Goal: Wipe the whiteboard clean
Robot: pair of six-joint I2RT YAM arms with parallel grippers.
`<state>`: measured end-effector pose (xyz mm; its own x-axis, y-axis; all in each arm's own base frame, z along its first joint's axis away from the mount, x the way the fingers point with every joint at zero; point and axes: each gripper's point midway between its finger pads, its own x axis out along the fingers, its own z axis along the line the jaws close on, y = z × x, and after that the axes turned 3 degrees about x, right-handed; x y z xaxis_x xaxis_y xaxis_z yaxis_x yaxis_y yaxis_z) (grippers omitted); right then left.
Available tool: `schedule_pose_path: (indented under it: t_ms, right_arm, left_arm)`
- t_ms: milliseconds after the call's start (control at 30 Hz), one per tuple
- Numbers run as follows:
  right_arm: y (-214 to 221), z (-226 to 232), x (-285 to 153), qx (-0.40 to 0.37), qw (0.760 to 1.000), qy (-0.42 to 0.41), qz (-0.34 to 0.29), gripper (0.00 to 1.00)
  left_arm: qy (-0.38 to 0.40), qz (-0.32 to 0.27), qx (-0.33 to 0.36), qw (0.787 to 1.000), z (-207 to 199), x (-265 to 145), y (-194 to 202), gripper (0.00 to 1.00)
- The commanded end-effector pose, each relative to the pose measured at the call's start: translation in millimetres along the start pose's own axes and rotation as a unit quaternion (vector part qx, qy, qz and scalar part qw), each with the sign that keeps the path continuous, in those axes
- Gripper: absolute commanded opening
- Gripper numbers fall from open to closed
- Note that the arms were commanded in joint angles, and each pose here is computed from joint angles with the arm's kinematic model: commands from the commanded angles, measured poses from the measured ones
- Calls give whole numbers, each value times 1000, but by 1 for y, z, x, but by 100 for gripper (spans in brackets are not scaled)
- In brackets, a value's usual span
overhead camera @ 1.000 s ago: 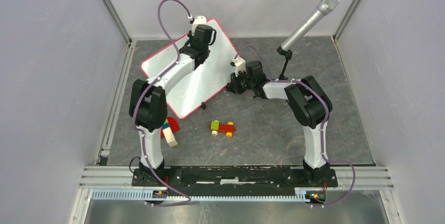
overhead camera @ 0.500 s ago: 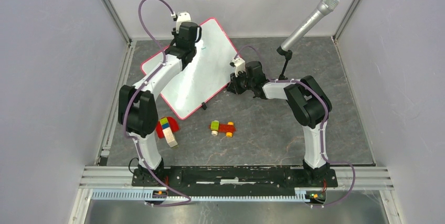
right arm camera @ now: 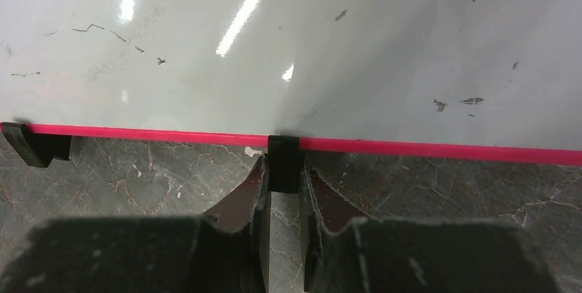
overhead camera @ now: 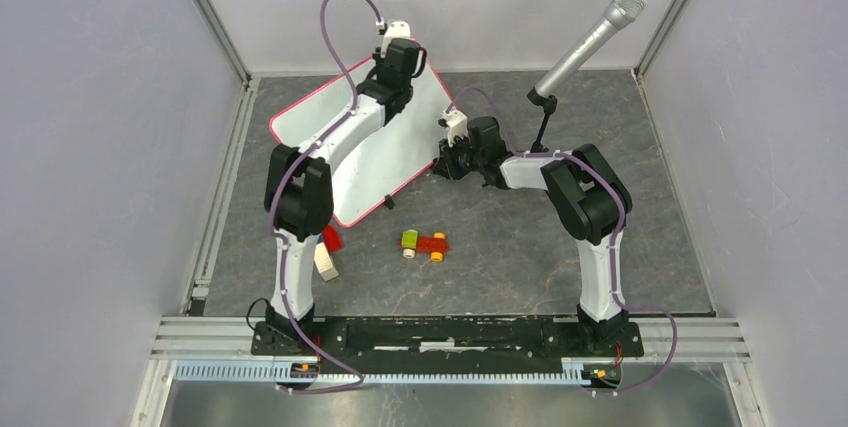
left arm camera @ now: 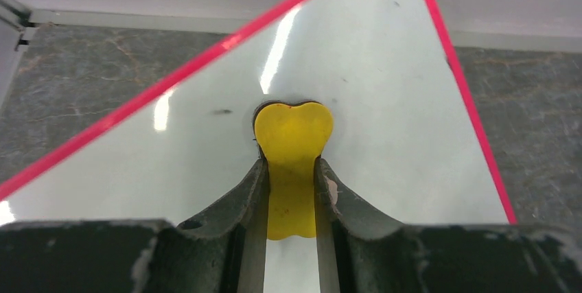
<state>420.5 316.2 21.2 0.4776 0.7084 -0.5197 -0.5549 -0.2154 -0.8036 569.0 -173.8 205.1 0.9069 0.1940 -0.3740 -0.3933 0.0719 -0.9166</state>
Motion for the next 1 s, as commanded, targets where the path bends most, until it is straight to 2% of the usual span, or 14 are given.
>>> schedule_pose_path:
  t_ms: [0, 100, 233, 600, 767, 967]
  right_arm:
    - [20, 0, 2, 12, 999, -7, 33, 0]
    - [20, -1, 2, 12, 999, -7, 32, 0]
    - [21, -1, 1, 15, 999, -8, 32, 0]
    - [17, 0, -1, 18, 999, -13, 25, 0]
    - [19, -1, -1, 21, 999, -12, 27, 0]
    - [20, -3, -3, 18, 999, -6, 29, 0]
  left_arm:
    - [35, 34, 24, 999, -31, 6, 33, 17]
    - [41, 40, 29, 998, -42, 3, 42, 17]
    - [26, 39, 20, 999, -31, 0, 45, 17]
    - [-38, 10, 37, 999, 57, -25, 24, 17]
    - [-39, 14, 45, 998, 61, -28, 33, 17]
    - [-16, 12, 39, 999, 47, -33, 32, 17]
